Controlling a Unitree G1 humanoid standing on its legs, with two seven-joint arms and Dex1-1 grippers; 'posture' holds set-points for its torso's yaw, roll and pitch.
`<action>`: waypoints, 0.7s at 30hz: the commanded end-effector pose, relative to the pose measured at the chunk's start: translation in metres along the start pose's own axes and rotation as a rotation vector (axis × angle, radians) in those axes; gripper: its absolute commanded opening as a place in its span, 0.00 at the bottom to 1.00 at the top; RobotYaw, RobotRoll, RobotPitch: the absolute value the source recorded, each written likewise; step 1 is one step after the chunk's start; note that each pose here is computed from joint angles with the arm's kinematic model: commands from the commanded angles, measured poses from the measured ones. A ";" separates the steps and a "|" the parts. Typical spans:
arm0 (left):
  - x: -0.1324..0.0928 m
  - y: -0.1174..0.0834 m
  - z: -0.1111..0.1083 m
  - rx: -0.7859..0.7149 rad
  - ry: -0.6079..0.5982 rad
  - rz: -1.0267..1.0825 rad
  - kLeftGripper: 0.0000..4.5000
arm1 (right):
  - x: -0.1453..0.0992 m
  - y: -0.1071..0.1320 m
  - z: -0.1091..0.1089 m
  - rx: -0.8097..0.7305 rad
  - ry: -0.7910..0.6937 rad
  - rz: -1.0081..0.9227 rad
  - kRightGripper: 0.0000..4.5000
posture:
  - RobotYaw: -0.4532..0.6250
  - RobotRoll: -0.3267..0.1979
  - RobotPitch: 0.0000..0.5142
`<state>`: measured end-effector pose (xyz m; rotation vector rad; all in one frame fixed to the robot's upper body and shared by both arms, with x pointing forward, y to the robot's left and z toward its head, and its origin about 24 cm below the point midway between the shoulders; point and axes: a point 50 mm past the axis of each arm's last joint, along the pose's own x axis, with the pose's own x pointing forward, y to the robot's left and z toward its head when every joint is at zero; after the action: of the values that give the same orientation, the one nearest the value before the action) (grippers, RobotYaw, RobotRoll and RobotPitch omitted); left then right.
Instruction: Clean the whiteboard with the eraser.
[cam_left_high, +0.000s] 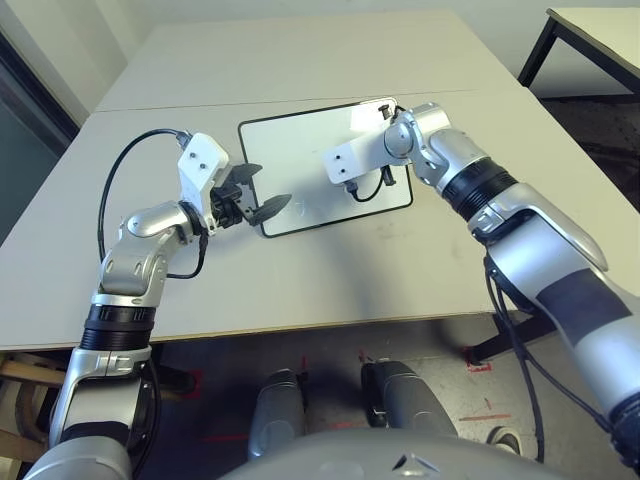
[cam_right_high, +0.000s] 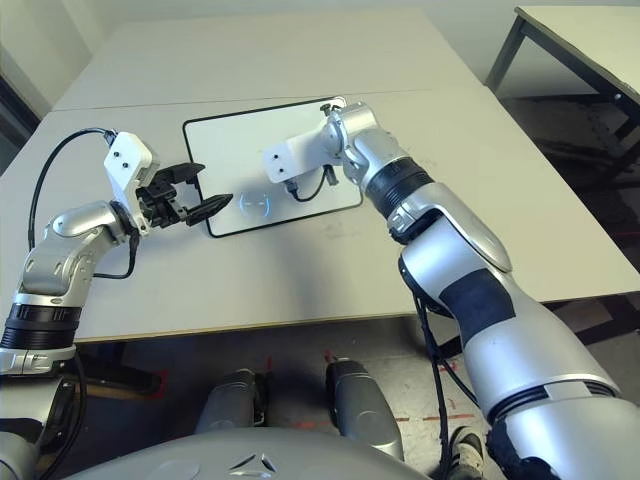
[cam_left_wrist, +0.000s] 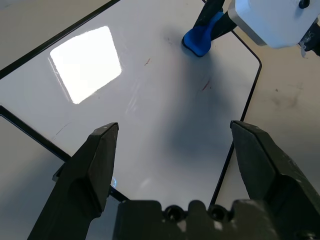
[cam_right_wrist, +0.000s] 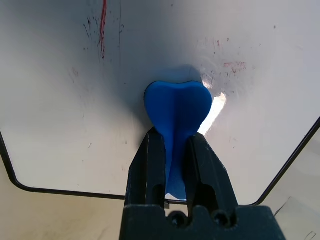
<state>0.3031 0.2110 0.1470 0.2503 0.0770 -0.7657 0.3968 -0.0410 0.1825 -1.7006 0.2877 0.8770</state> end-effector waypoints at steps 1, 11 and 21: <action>0.000 -0.002 -0.005 -0.016 0.009 0.003 1.00 | 0.006 0.002 0.011 -0.025 -0.017 0.006 0.07 | 0.38 0.62 0.14; 0.002 -0.003 -0.005 -0.019 0.005 0.001 1.00 | 0.005 -0.006 0.021 -0.038 -0.036 -0.018 0.07 | 0.38 0.62 0.14; 0.002 -0.004 -0.005 -0.019 0.005 0.000 1.00 | 0.004 -0.001 -0.010 -0.038 0.050 0.016 0.07 | 0.38 0.62 0.14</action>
<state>0.3033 0.2081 0.1449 0.2365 0.0742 -0.7661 0.4011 -0.0359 0.1879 -1.7367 0.2614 0.8771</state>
